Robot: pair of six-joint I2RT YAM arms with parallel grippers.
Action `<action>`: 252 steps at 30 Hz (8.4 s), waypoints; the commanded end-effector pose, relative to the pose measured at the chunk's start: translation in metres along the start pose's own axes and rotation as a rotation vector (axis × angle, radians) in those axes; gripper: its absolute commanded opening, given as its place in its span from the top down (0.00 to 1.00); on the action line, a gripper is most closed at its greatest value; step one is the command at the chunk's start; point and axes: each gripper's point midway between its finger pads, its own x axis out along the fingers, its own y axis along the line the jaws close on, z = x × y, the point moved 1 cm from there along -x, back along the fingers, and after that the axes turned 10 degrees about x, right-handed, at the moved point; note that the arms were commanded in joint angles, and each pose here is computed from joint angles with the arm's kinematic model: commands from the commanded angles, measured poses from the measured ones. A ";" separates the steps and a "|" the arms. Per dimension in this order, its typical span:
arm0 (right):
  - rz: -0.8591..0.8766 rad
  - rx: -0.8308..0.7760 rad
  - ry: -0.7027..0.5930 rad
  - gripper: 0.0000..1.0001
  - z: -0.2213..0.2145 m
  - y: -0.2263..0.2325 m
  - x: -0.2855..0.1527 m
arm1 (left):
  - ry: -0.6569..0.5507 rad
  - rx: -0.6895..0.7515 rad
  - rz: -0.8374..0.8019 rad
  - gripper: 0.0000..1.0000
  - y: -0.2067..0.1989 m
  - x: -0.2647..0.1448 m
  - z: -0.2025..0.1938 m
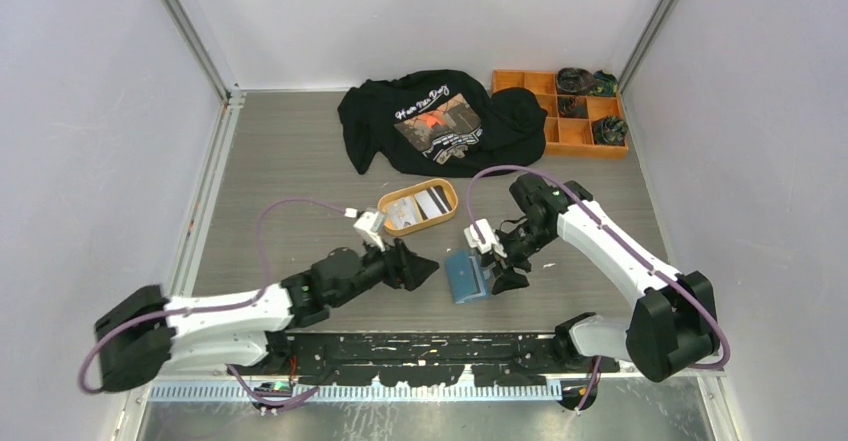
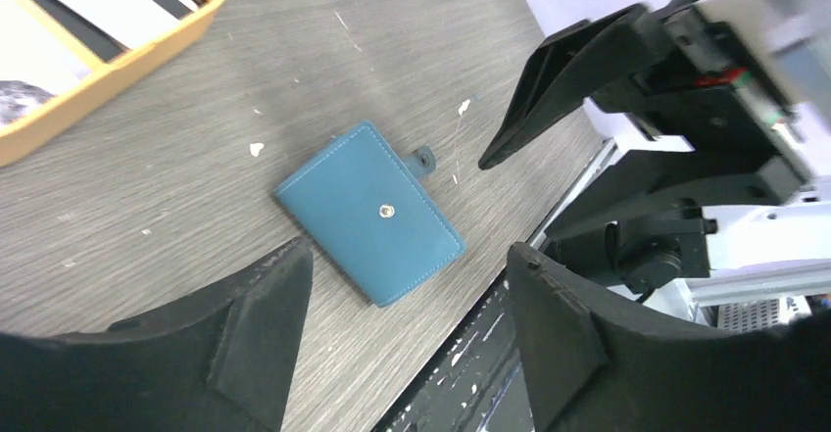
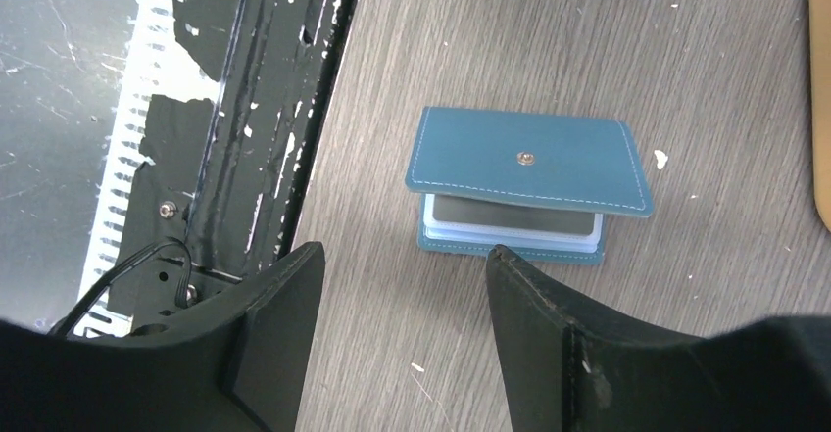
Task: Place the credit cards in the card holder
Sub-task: Close the card holder at the center of the board.
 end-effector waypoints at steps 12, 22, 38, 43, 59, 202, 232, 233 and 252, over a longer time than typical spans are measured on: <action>0.004 -0.053 0.081 0.33 0.002 0.001 -0.003 | -0.290 0.166 0.015 0.05 0.040 -0.090 0.030; 0.016 -0.097 0.184 0.32 -0.013 -0.002 0.004 | -0.135 0.449 -0.134 0.04 0.008 -0.057 0.017; 0.079 -0.217 0.138 0.54 -0.012 0.009 0.012 | 0.257 0.156 -0.246 0.37 0.021 0.030 -0.007; 0.074 -0.224 0.132 0.54 -0.011 0.009 0.012 | 0.347 0.084 -0.230 0.39 0.028 0.050 -0.026; 0.083 -0.181 0.126 0.55 -0.011 0.008 0.010 | 0.572 0.093 -0.151 0.38 0.045 0.081 -0.049; -0.543 0.478 -0.267 0.19 0.049 -0.056 -0.088 | 0.005 0.342 0.064 0.22 0.037 0.014 0.007; -0.543 0.679 -0.198 0.16 0.024 -0.074 -0.077 | 0.020 0.058 -0.173 0.18 0.044 0.057 -0.033; -0.541 0.686 -0.194 0.16 0.023 -0.075 -0.077 | 0.027 0.060 -0.170 0.18 0.045 0.058 -0.034; -0.566 0.755 -0.154 0.16 0.013 -0.082 -0.077 | 0.287 0.072 -0.154 0.27 0.038 0.089 -0.049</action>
